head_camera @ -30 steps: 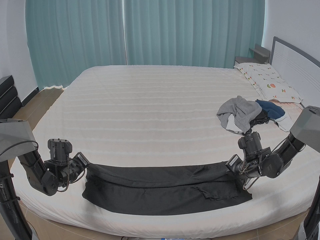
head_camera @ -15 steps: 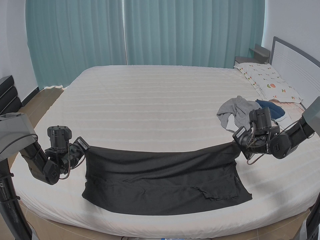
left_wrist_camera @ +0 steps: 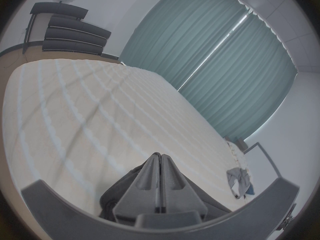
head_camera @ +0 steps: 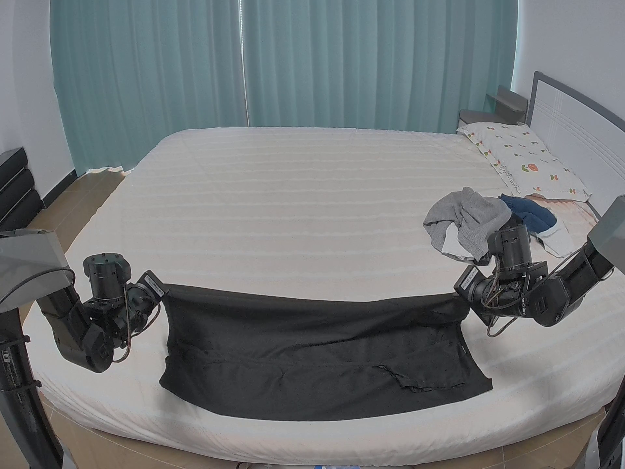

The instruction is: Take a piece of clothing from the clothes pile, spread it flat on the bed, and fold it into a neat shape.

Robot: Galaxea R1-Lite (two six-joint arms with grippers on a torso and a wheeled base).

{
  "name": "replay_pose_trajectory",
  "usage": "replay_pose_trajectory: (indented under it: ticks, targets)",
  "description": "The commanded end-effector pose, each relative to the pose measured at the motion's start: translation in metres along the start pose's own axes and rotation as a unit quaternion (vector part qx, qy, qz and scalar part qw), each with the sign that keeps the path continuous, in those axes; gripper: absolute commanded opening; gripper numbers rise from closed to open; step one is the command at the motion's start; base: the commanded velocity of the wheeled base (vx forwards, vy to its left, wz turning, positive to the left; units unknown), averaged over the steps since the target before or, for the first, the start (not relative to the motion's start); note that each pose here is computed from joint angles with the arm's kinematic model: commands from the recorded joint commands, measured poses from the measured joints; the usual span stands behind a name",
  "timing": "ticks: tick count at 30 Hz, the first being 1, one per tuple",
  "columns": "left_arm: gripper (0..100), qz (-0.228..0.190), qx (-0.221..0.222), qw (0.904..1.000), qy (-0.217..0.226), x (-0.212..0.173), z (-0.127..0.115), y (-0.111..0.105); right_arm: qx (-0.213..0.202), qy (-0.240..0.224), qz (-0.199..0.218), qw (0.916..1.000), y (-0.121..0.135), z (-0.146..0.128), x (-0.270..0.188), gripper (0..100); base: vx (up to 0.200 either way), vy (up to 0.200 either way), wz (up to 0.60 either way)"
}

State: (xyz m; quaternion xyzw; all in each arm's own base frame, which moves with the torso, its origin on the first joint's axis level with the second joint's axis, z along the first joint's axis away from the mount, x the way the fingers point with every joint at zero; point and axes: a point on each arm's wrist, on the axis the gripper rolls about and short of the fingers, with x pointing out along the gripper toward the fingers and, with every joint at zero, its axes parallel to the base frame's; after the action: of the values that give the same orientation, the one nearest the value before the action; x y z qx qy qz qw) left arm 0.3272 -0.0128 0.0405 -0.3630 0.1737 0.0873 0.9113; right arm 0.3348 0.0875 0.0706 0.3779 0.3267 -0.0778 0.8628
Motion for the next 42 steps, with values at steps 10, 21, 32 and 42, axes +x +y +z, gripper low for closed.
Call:
replay_pose_trajectory:
  ticks: [10,21,32,42]
  targets:
    - [0,0.055,0.098,0.9891,0.096,-0.024,-0.044,0.042,-0.043,0.064,-0.058,0.9953,-0.032,-0.037,0.005,0,0.0,0.0,0.0]
    - [0,0.08,0.121,0.9805,0.132,-0.029,-0.062,0.057,-0.059,0.083,-0.075,0.9919,-0.039,-0.049,0.013,0,0.0,0.0,0.0]
    - [100,0.081,0.125,0.9799,0.133,-0.032,-0.062,0.057,-0.055,0.08,-0.073,0.9926,-0.038,-0.048,0.011,100,0.0,0.0,0.0]
    - [100,0.059,0.104,0.9891,0.087,-0.037,-0.036,0.047,-0.011,0.045,-0.017,0.9988,-0.03,-0.005,-0.017,100,0.0,0.0,0.0]
